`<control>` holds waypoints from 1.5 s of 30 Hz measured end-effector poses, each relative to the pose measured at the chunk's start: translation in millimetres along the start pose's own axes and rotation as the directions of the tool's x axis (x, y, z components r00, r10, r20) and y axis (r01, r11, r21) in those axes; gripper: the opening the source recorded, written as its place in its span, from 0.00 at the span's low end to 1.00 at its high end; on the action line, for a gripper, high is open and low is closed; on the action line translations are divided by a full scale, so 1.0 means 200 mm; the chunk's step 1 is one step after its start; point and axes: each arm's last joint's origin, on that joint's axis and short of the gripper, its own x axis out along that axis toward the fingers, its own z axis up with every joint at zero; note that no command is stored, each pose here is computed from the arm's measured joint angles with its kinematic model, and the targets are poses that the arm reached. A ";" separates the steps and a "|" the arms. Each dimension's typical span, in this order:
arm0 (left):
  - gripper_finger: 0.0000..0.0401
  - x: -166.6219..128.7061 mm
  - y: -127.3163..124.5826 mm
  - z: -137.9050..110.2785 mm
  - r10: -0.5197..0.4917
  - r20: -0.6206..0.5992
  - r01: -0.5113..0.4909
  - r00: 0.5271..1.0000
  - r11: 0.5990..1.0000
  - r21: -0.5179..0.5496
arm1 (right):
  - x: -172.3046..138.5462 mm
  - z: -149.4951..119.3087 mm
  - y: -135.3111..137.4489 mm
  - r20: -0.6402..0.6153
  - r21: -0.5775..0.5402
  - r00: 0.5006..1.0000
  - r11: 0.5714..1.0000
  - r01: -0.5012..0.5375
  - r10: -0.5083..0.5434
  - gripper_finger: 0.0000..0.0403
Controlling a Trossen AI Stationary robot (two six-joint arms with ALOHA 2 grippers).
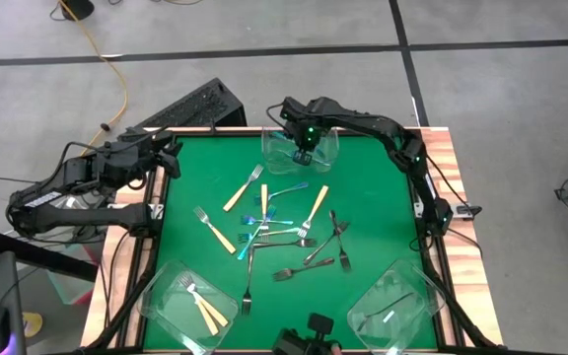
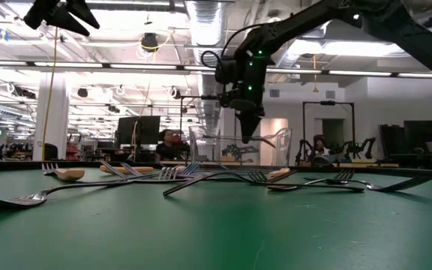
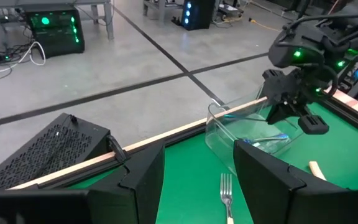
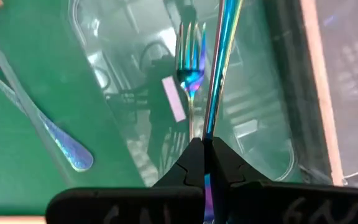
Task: Sort silverware by color (type)
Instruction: Put the blue fork into the top transparent bin
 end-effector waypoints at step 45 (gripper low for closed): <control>0.44 0.00 0.00 0.00 0.001 0.002 -0.001 1.000 1.000 0.000 | 0.28 -0.11 0.03 -0.017 0.080 0.999 0.996 -0.026 0.028 0.10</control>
